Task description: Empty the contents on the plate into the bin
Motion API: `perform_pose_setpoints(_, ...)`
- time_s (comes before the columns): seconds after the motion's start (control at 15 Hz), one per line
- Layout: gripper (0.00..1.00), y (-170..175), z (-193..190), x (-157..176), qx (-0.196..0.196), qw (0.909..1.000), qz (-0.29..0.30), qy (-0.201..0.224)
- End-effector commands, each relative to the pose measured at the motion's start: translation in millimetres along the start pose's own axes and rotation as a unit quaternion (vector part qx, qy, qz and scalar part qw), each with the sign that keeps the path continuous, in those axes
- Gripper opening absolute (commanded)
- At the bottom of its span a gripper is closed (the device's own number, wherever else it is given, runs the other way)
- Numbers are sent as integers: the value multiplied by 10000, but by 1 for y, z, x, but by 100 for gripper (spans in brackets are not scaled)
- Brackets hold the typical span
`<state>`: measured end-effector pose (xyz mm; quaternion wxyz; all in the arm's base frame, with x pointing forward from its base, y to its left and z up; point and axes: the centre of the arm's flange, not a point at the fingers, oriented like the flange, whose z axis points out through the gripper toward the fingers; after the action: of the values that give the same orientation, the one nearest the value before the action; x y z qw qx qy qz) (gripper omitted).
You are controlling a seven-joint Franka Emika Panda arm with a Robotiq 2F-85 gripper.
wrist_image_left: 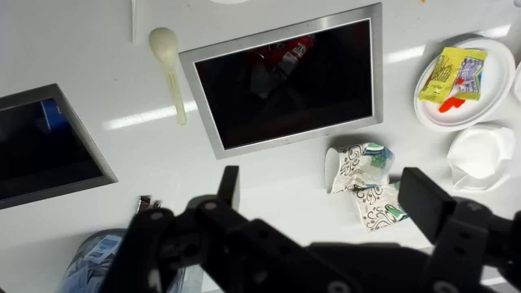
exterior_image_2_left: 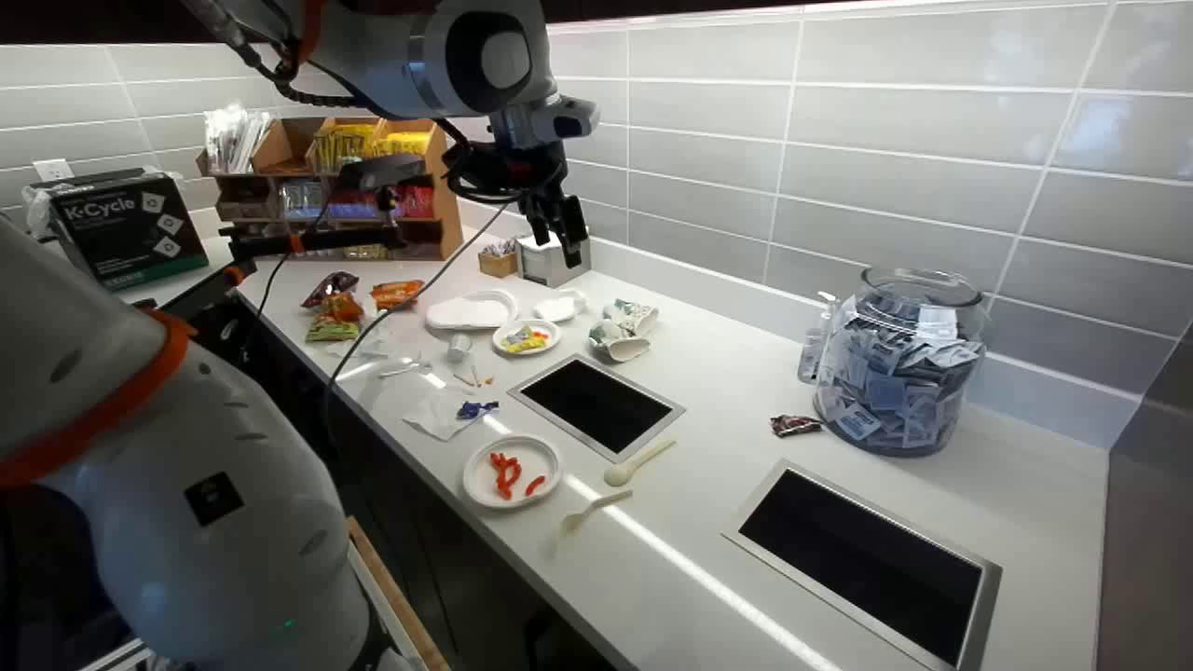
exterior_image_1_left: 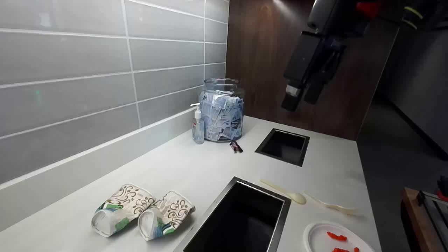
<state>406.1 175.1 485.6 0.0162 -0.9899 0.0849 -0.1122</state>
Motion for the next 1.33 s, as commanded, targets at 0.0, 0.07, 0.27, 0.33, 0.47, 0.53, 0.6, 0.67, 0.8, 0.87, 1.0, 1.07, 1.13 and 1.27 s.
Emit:
perform_pose_setpoints(0.0,100,0,0,0,0,10000,0,0)
perform_pose_setpoints(0.07,100,0,0,0,0,10000,0,0)
perform_pose_setpoints(0.27,100,0,0,0,0,10000,0,0)
perform_pose_setpoints(0.33,100,0,0,0,0,10000,0,0)
perform_pose_setpoints(0.47,100,0,0,0,0,10000,0,0)
perform_pose_setpoints(0.53,100,0,0,0,0,10000,0,0)
perform_pose_setpoints(0.6,100,0,0,0,0,10000,0,0)
perform_pose_setpoints(0.67,100,0,0,0,0,10000,0,0)
perform_pose_setpoints(0.8,100,0,0,0,0,10000,0,0)
perform_pose_setpoints(0.87,100,0,0,0,0,10000,0,0)
perform_pose_setpoints(1.0,100,0,0,0,0,10000,0,0)
perform_pose_setpoints(1.07,100,0,0,0,0,10000,0,0)
perform_pose_setpoints(1.13,100,5,8,-2,-140,9999,78,59)
perform_pose_setpoints(1.27,100,16,21,-11,-35,10000,31,-83)
